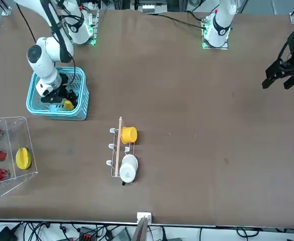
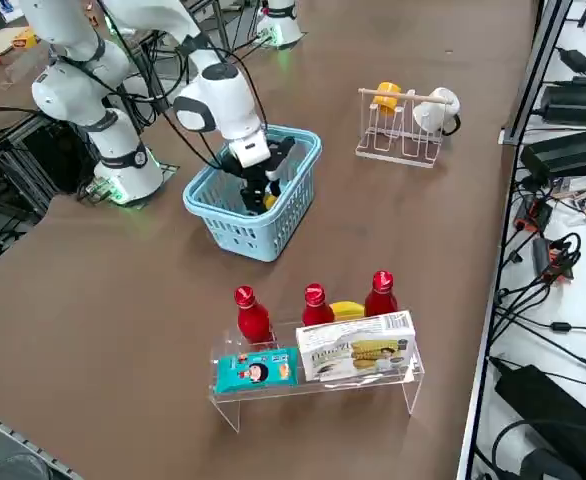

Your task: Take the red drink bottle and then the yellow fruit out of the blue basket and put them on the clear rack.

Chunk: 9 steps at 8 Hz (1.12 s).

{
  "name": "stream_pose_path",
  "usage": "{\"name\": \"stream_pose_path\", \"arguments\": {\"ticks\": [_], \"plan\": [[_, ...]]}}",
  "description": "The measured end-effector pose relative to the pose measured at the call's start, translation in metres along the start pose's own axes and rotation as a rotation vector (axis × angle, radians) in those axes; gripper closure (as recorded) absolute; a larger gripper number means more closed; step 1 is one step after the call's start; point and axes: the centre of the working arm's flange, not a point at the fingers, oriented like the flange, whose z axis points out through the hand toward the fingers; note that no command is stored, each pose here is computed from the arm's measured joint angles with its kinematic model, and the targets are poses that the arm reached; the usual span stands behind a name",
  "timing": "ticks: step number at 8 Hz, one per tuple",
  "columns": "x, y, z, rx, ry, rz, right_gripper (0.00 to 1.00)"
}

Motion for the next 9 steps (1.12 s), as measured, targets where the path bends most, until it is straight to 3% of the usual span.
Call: {"name": "stream_pose_path", "arguments": {"ticks": [4,7,9], "plan": [[0.044,0.004,-0.083,-0.008,-0.095,0.007,0.15],[0.09,0.017,-0.177,-0.014,-0.209,0.031,0.15],[0.126,0.039,-0.251,-0.021,-0.226,0.058,0.15]]}}
